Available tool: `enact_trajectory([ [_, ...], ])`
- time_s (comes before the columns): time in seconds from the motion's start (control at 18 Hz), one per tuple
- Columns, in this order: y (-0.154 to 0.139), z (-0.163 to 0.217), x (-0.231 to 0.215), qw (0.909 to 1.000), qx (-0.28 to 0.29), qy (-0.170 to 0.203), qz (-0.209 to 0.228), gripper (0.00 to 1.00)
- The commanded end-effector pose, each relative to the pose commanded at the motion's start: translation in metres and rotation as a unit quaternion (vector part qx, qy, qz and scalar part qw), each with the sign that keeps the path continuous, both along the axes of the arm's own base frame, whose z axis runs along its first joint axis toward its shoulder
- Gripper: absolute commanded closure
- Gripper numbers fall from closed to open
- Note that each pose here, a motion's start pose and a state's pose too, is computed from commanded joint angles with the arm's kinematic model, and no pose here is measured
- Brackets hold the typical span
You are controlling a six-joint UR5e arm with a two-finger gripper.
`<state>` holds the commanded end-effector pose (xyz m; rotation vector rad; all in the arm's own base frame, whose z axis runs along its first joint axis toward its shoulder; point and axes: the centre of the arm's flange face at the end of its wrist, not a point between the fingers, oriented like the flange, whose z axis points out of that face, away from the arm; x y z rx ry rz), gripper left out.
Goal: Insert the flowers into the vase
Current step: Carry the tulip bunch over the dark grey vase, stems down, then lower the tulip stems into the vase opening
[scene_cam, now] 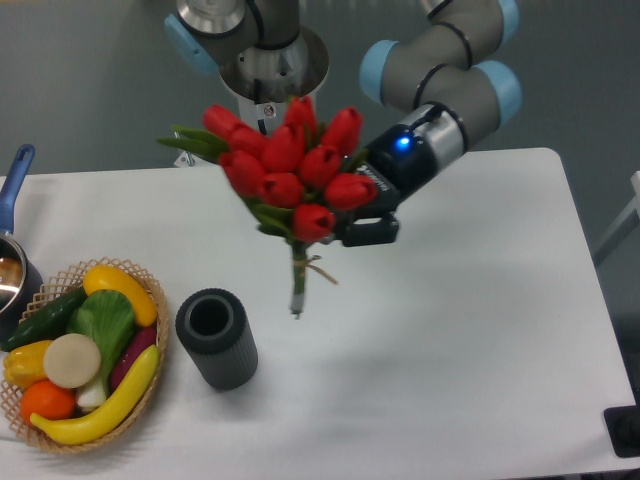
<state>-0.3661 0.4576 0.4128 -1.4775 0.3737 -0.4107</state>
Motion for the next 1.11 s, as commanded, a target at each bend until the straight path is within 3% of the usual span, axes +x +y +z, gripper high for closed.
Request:
enact_trajectory([
  [1.11, 0.021, -0.034, 0.026, 0.9975, -0.031, -0.055, -0.031, 0.88],
])
